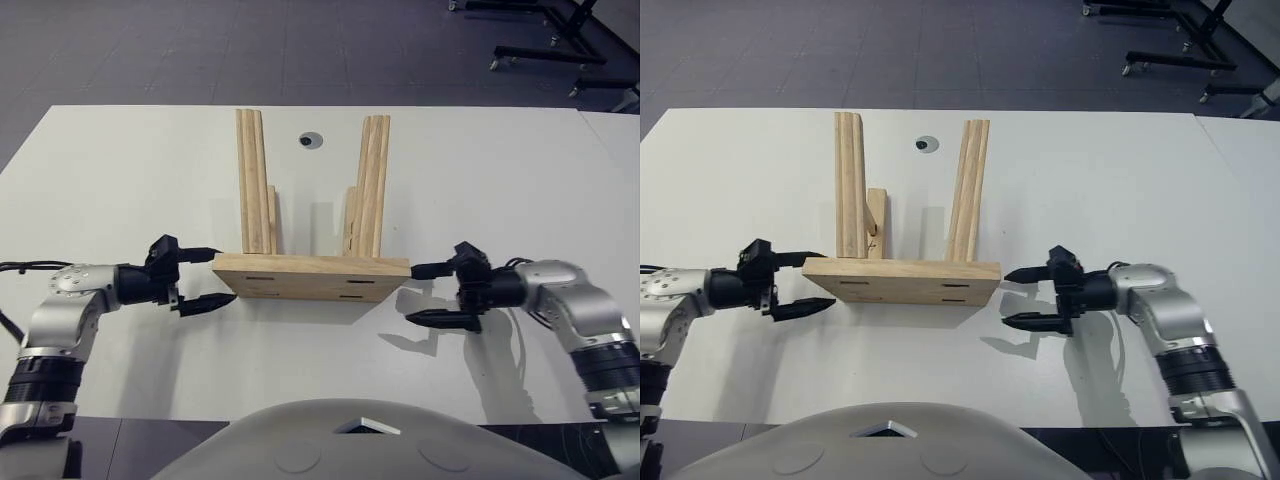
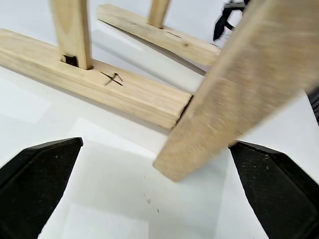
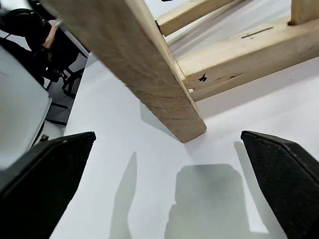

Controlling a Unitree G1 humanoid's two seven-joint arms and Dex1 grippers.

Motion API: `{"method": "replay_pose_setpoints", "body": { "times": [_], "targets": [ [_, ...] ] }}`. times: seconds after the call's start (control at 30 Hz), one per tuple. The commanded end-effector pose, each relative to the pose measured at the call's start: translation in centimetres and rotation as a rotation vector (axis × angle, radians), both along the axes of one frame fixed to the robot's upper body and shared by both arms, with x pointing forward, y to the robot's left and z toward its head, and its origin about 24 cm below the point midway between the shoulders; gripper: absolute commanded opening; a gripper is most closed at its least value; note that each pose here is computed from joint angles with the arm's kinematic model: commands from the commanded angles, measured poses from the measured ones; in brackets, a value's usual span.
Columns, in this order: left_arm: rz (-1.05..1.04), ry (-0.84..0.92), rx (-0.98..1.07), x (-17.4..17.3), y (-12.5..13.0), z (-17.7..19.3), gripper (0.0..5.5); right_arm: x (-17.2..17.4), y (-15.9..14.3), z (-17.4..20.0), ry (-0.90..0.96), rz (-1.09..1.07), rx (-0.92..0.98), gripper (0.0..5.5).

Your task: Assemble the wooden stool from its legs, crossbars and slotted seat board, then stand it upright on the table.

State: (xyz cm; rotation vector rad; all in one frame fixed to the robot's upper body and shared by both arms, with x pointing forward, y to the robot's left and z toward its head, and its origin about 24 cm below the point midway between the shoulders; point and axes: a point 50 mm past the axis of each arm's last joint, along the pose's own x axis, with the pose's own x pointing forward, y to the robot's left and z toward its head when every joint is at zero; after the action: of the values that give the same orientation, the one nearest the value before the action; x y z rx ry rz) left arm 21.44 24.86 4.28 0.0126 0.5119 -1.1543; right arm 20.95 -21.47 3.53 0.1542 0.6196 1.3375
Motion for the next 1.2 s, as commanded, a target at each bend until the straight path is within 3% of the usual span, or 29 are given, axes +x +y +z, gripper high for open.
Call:
{"method": "replay_pose_setpoints", "body": {
  "times": [0.03, 0.17, 0.53, 0.83, 1.2],
  "targets": [
    [-0.031, 0.024, -0.018, -0.4, -1.3, -1.2, 5.37, 0.5, 2.1, -0.7, -0.007, -0.02, 0.017, 5.39],
    [-0.061, 0.007, -0.085, -0.4, -2.1, 0.0, 5.37, 0.8, 3.3, 0.1, -0.018, -0.03, 0.086, 5.39],
    [-0.084, 0.002, -0.15, -0.5, -1.6, 2.6, 5.37, 0.6, 2.0, 2.4, -0.04, -0.015, 0.149, 5.39],
    [-0.1, 0.006, -0.083, -0.2, -1.1, 1.8, 4.27, 0.5, 3.6, 1.3, -0.046, 0.01, 0.121, 5.4],
    [-0.124, -0.036, -0.106, 0.3, -1.6, 2.4, 2.52, 0.8, 3.2, 1.7, -0.062, 0.005, 0.108, 3.29]
  ]
}}
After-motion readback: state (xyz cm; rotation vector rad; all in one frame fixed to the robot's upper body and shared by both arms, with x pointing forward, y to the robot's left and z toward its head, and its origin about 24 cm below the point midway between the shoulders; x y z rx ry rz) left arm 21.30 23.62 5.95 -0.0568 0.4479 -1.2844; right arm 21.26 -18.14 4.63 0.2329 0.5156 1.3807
